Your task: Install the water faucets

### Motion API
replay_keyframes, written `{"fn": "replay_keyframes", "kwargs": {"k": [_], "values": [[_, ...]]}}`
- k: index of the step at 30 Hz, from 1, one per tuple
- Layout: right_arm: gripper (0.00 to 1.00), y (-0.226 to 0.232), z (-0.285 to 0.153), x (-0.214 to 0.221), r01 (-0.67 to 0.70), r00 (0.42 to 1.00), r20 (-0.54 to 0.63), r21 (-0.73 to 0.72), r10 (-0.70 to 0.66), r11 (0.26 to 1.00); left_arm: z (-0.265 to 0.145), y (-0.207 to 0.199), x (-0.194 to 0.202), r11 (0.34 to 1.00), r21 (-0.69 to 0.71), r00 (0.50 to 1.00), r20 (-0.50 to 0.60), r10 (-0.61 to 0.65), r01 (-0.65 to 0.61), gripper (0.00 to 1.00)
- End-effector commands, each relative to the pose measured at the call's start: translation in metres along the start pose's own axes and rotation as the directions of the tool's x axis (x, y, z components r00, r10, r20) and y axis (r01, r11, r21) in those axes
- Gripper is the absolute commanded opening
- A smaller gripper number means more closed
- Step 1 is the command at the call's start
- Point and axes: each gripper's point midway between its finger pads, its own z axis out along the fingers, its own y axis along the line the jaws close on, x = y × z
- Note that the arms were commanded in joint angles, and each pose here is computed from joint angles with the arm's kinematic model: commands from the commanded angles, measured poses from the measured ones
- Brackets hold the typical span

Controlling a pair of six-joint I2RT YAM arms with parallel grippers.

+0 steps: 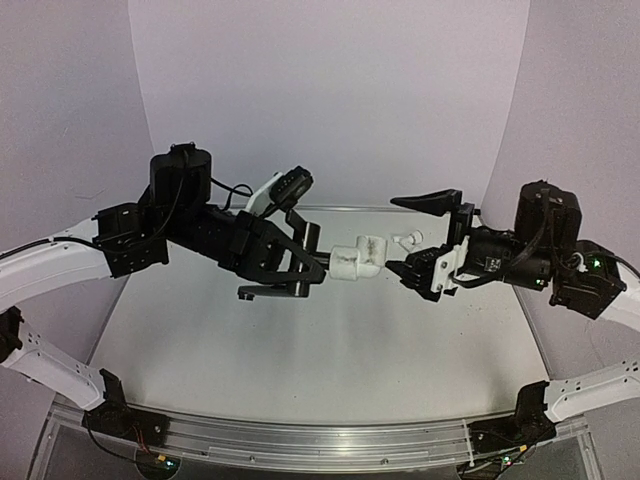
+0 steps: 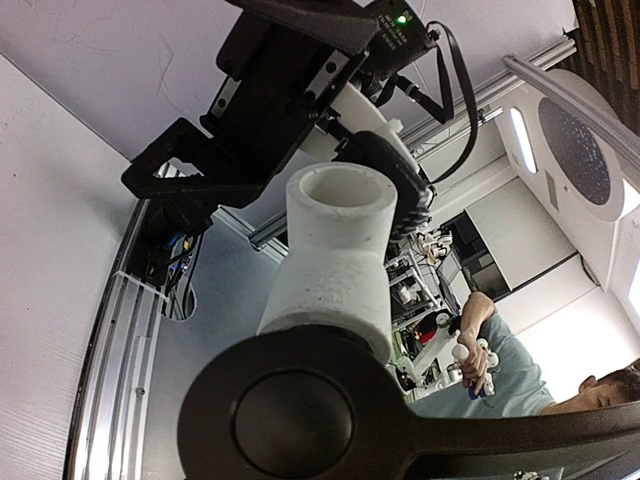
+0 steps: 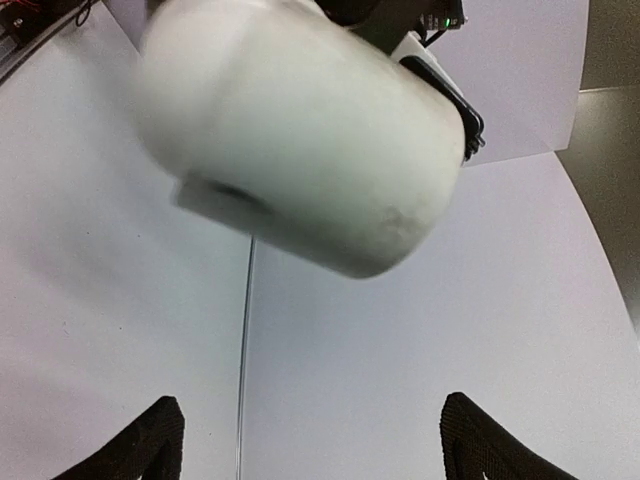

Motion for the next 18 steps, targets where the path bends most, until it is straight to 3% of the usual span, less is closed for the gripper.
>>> {"fn": "replay_keyframes", "kwargs": {"k": [1,10,13,18], "values": [[0.93,0.004,-0.011,-0.011,0.144,0.987,0.068,0.017,-0.145,0.989,-0.008,-0.025,-0.031,0.994,0.068,0.992,0.102,0.075,-0.083,0.0],[0.93,0.018,0.002,-0.021,0.438,0.888,0.124,0.063,-0.443,0.897,0.009,-0.004,-0.029,0.995,0.085,0.998,0.027,-0.048,0.045,0.0],[0.88,0.021,0.006,-0.024,0.488,0.86,0.128,0.077,-0.494,0.869,0.01,-0.001,-0.029,0.995,0.08,0.997,0.031,-0.065,0.062,0.0],[0.7,0.032,0.008,-0.029,0.565,0.807,0.149,0.083,-0.571,0.821,0.011,0.004,-0.032,0.995,0.069,0.996,0.047,-0.082,0.078,0.0]]}}
